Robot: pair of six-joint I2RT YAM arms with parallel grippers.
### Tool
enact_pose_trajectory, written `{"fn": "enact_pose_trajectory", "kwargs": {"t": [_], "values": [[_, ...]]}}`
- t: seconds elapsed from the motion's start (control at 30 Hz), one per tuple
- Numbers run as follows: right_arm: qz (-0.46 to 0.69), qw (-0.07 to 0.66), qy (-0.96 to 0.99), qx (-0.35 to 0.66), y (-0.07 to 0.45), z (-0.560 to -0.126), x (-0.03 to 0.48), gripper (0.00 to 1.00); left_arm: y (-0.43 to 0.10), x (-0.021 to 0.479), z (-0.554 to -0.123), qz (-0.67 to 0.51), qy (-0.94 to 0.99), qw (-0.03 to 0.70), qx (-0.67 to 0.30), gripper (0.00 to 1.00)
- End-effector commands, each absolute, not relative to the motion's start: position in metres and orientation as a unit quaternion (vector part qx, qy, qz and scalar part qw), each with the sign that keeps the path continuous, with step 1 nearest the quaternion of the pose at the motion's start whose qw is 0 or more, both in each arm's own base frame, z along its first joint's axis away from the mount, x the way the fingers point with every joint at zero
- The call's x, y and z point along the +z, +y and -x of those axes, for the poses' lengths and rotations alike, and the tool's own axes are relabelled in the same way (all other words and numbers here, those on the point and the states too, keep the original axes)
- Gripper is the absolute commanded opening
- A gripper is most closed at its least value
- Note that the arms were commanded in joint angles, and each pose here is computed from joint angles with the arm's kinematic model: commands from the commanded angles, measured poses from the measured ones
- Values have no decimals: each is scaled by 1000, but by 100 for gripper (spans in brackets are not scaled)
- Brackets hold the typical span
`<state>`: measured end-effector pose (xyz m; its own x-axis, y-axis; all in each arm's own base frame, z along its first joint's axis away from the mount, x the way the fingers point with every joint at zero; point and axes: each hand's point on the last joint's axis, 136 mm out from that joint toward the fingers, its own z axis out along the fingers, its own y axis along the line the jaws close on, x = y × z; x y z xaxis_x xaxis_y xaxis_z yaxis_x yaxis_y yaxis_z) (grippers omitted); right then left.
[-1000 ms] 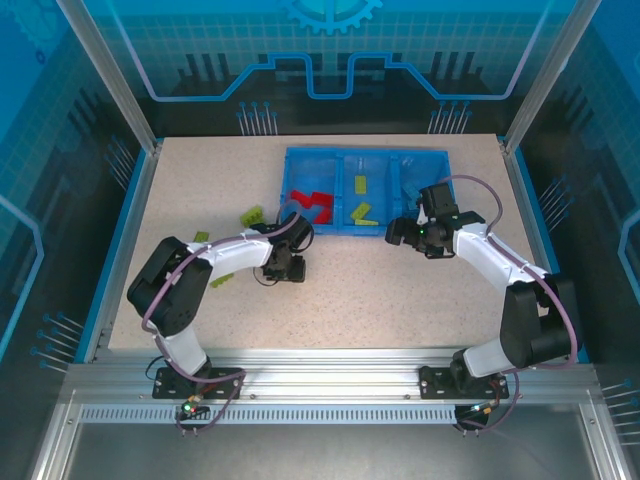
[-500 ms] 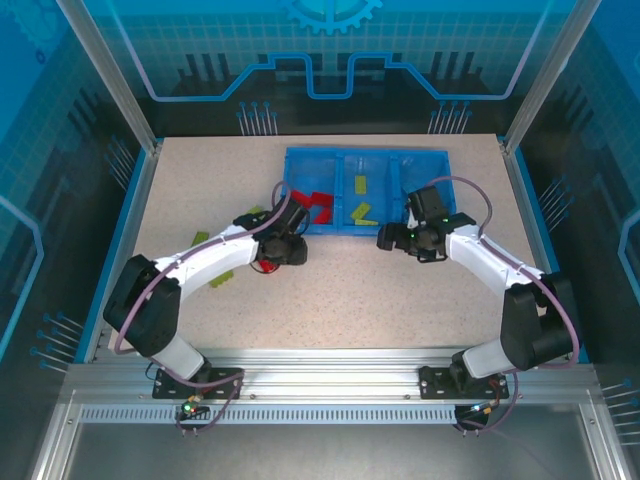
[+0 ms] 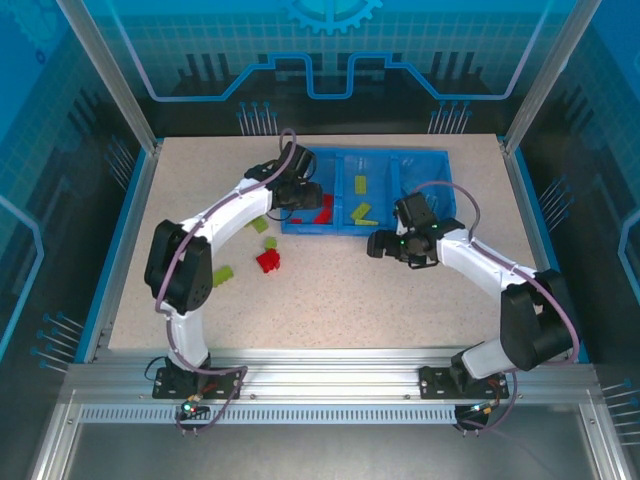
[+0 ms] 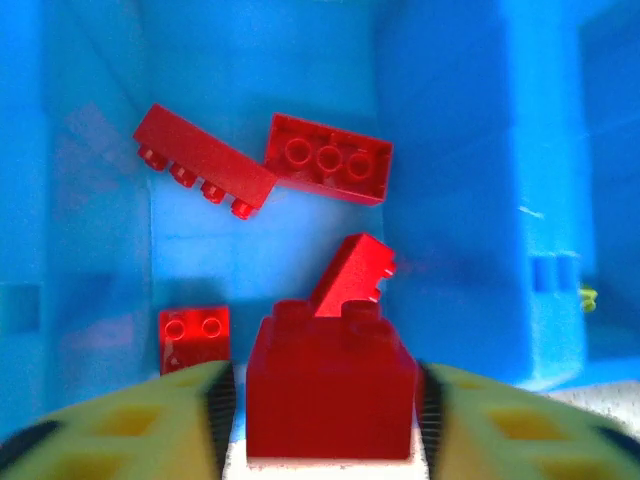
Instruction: Sort the legos into containers by color
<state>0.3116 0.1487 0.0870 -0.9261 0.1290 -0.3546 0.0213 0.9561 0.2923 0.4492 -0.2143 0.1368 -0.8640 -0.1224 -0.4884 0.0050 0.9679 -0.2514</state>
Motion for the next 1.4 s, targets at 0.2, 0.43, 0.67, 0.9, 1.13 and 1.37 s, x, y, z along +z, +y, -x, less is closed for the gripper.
{"fn": "enact_pose_trajectory", "kwargs": {"t": [0.2, 0.43, 0.67, 0.9, 1.13, 1.37], "values": [[4, 195, 971, 139, 175, -315, 89, 89, -182, 187, -438, 61, 942, 309, -112, 99], [25, 194, 971, 139, 191, -315, 89, 88, -77, 185, -410, 122, 943, 308, -33, 99], [27, 192, 971, 139, 194, -315, 87, 89, 25, 123, -371, 201, 956, 211, 28, 99], [30, 188, 973, 131, 192, -315, 88, 89, 49, 79, -354, 204, 966, 155, 22, 95], [35, 185, 973, 132, 194, -316, 90, 89, 71, 59, -360, 212, 967, 138, 24, 93], [70, 175, 975, 118, 214, -313, 92, 89, 83, 42, -367, 178, 977, 109, 36, 91]]}}
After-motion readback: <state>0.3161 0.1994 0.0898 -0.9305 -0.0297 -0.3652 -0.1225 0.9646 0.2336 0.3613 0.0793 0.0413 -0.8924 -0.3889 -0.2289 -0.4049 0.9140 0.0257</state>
